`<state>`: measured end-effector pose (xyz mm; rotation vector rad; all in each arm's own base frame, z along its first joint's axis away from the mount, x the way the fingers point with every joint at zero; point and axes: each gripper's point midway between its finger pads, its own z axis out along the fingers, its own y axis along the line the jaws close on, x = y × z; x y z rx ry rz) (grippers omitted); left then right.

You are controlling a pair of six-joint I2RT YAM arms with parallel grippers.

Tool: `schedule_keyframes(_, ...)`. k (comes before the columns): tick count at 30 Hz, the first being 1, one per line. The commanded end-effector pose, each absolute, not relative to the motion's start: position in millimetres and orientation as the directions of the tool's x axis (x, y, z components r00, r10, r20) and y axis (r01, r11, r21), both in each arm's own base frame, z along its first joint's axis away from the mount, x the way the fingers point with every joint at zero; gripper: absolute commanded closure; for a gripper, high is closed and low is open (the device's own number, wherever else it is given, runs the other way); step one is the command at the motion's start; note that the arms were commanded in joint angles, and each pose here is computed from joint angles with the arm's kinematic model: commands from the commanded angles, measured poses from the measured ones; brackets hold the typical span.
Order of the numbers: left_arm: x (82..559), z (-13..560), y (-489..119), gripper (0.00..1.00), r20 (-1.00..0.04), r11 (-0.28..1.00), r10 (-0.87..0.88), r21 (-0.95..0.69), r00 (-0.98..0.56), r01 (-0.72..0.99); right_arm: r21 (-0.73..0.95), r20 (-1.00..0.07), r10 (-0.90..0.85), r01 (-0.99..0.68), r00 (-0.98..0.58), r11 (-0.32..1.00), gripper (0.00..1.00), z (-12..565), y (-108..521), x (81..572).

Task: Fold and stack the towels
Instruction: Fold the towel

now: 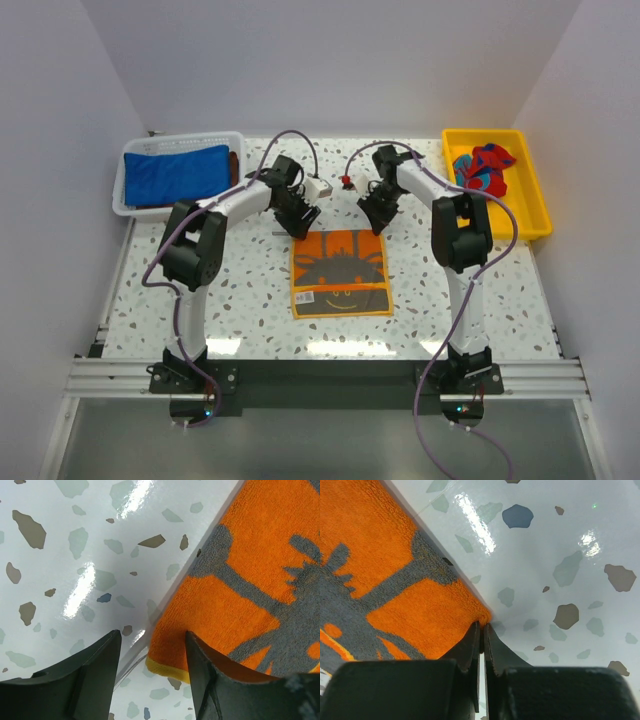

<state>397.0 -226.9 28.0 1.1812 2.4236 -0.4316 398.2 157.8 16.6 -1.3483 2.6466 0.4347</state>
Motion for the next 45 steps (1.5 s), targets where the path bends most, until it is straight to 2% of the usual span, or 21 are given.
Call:
schedule_keyframes(1,399,26,-227,0.41,-0.473,0.586,0.680,-0.107,-0.560,0.803,0.225,-0.184,-0.785,-0.803,-0.591,0.552,1.00,-4,150,383)
schedule_keyframes(6,392,10,-209,0.52,-0.403,0.618,0.700,-0.072,-0.590,0.783,0.214,-0.184,-0.787,-0.806,-0.589,0.552,1.00,-4,149,384)
schedule_keyframes(8,393,8,-203,0.61,-0.392,0.629,0.697,-0.066,-0.600,0.775,0.214,-0.174,-0.788,-0.804,-0.591,0.555,1.00,-6,148,382)
schedule_keyframes(13,395,2,-192,0.68,-0.378,0.649,0.684,-0.077,-0.624,0.757,0.201,-0.162,-0.792,-0.805,-0.589,0.558,1.00,-8,144,381)
schedule_keyframes(19,388,-4,-204,0.95,-0.386,0.612,0.686,-0.153,-0.617,0.776,0.188,-0.187,-0.783,-0.804,-0.593,0.564,1.00,-3,147,388)
schedule_keyframes(21,391,-2,-205,1.00,-0.398,0.603,0.690,-0.147,-0.605,0.784,0.174,-0.207,-0.783,-0.809,-0.587,0.561,1.00,3,150,394)
schedule_keyframes(26,412,17,-211,1.00,-0.448,0.594,0.691,-0.096,-0.568,0.799,0.073,-0.274,-0.769,-0.809,-0.578,0.583,1.00,26,152,420)
schedule_keyframes(35,449,90,-214,1.00,-0.586,0.620,0.656,0.059,-0.476,0.783,-0.150,-0.429,-0.737,-0.763,-0.522,0.628,1.00,91,156,453)
schedule_keyframes(40,433,98,-204,1.00,-0.602,0.640,0.642,0.080,-0.475,0.764,-0.210,-0.459,-0.716,-0.719,-0.526,0.663,1.00,99,158,445)
schedule_keyframes(41,426,92,-200,1.00,-0.593,0.649,0.639,0.074,-0.490,0.757,-0.235,-0.498,-0.701,-0.699,-0.510,0.676,1.00,111,161,448)
schedule_keyframes(45,413,100,-197,1.00,-0.611,0.669,0.615,0.069,-0.499,0.741,-0.269,-0.535,-0.662,-0.637,-0.525,0.722,1.00,115,157,439)
